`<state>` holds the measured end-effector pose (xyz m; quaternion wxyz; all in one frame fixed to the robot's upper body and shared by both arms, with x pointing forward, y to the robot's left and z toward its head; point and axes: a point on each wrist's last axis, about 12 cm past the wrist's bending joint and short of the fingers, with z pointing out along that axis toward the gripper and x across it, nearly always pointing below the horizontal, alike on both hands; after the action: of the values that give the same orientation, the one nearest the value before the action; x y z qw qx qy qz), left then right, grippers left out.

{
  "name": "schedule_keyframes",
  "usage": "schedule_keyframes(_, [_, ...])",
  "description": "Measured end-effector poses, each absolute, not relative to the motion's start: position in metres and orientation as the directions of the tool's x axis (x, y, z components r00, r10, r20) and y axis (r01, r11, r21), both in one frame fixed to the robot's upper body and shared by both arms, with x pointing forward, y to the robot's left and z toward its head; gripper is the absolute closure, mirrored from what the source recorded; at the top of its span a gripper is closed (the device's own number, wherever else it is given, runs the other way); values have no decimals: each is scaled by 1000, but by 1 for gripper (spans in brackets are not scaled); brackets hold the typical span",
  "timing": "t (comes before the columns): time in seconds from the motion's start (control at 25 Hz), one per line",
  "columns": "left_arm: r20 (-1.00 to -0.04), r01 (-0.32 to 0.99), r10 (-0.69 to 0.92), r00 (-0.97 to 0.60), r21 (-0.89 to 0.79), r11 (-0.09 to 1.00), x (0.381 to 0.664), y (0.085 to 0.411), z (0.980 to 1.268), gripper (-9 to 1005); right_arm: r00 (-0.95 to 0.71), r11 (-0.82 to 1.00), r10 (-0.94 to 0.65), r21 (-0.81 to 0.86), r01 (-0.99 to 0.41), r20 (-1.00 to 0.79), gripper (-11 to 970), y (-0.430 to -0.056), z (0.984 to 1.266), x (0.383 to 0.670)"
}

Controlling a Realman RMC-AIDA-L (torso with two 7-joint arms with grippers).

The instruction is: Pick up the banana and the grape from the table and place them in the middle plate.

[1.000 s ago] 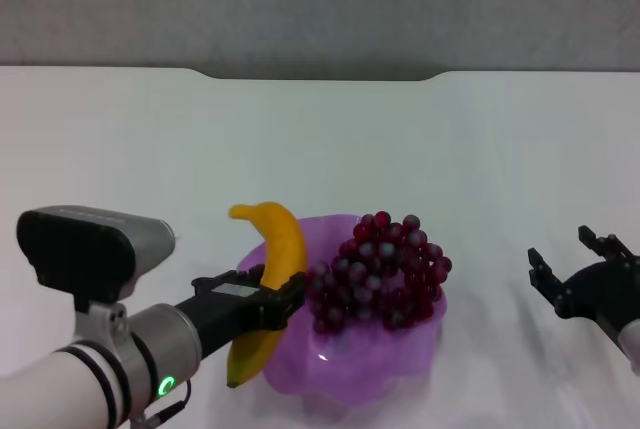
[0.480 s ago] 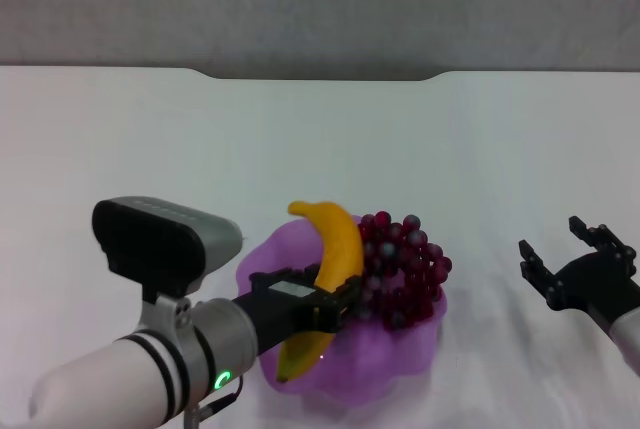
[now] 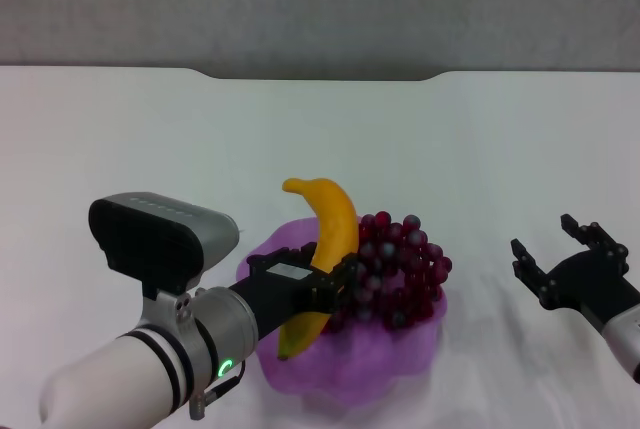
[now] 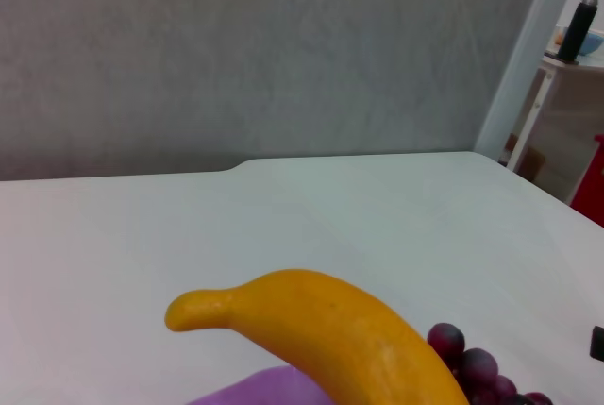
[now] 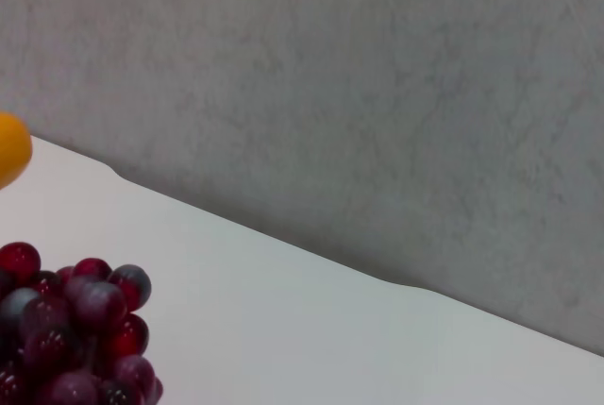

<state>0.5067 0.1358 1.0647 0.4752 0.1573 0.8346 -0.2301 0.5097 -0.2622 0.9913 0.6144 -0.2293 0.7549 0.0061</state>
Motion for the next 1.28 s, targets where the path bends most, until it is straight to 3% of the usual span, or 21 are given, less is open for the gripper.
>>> schedule_keyframes(0.6, [-888,478,38,-459,-211,853,510,138,1059,474,-138,893,-340,-274,-356,-930,248,-262,991,510])
schedule_keyframes(0.84, [-903,450,6,-429,-208,869,508,146,1058,267,-140,894,-339,-273,-354,-930,248,-263,991,508])
schedule_keyframes(1.04, [-947,365,-40,-318,-161,917,503,175,1058,185,-143,895,-339,-272,-353,-930,248,-264,989,504])
schedule_keyframes(1.28, [-988,188,-41,-146,-68,980,493,228,1047,186,-140,900,-334,-270,-343,-932,248,-266,990,505])
